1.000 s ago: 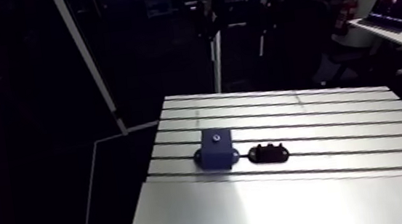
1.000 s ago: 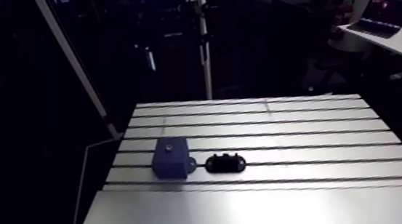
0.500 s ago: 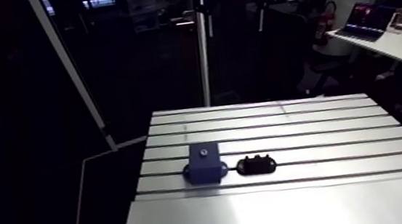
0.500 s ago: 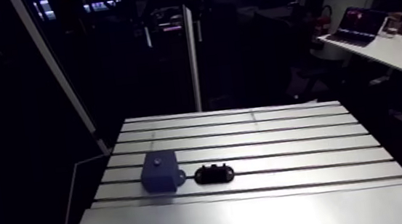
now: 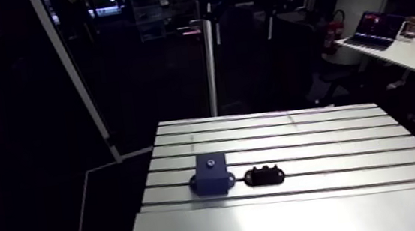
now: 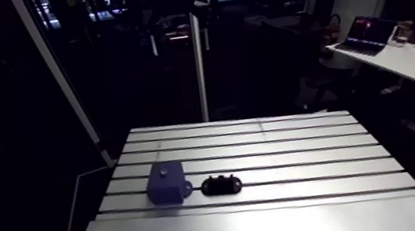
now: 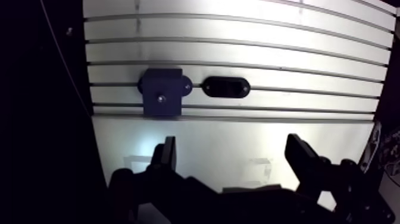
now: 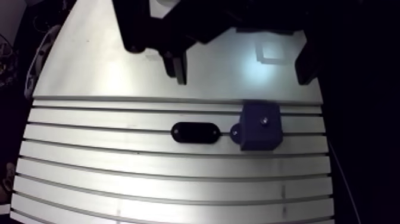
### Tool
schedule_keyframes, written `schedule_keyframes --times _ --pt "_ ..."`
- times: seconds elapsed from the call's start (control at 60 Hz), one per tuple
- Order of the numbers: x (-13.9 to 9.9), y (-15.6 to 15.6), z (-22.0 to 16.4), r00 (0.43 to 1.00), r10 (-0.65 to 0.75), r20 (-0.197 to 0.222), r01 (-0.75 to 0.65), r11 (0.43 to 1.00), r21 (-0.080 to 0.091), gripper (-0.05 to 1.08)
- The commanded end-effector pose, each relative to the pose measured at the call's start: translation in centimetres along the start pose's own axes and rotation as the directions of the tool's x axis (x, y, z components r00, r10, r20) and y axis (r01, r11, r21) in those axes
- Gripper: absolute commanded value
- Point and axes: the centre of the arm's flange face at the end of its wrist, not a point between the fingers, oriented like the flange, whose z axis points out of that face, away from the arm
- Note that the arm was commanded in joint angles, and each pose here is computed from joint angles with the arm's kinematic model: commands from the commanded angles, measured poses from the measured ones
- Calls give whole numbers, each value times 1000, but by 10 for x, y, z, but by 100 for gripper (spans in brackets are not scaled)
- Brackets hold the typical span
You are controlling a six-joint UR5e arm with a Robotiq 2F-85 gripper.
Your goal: Pick up the M10 bolt and insert it into the hole until fully seated.
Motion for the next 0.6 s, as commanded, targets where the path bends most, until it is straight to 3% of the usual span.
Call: schedule_keyframes --times 0.017,0.6 --pt "-7 1 2 1000 0 4 0 1000 -2 0" --pt "-21 31 -2 999 46 2 -46 999 -3 1"
